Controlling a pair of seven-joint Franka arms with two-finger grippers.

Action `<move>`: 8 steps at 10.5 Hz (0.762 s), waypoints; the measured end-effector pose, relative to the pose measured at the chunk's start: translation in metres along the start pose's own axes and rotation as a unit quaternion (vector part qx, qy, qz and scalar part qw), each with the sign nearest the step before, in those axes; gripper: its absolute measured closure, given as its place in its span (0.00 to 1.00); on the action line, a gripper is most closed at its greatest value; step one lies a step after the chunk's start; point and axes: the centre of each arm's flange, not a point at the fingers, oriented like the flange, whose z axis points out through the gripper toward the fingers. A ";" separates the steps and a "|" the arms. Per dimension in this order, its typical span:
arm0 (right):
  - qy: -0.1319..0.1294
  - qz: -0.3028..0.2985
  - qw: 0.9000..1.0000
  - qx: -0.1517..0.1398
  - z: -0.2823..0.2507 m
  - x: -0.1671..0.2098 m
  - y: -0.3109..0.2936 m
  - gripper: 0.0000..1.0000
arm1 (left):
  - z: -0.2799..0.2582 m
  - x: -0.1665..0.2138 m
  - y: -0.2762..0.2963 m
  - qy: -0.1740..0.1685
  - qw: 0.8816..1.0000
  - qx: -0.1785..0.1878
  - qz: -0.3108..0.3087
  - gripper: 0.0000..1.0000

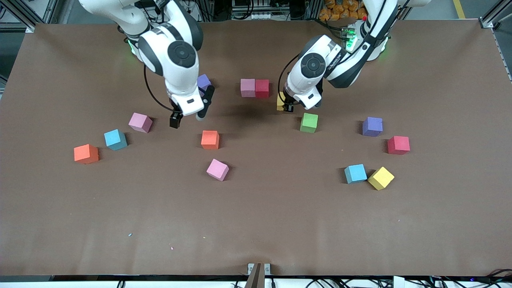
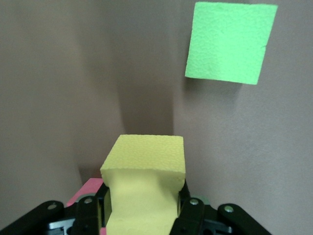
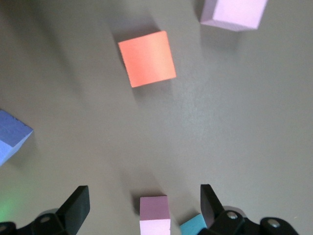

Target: Arrange 11 blocks into digit 3

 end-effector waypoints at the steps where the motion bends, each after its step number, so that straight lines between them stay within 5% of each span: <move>1: 0.002 0.035 0.999 0.009 0.003 -0.007 0.008 0.04 | 0.002 0.000 -0.002 -0.001 1.000 -0.002 0.001 0.47; 5: -0.012 0.202 0.976 0.076 0.017 -0.010 -0.005 0.04 | 0.008 0.002 -0.004 -0.007 1.000 -0.015 -0.004 0.47; 8: -0.009 0.254 0.956 0.148 0.038 -0.009 -0.025 0.02 | 0.011 -0.006 -0.010 -0.013 1.000 -0.025 -0.004 0.47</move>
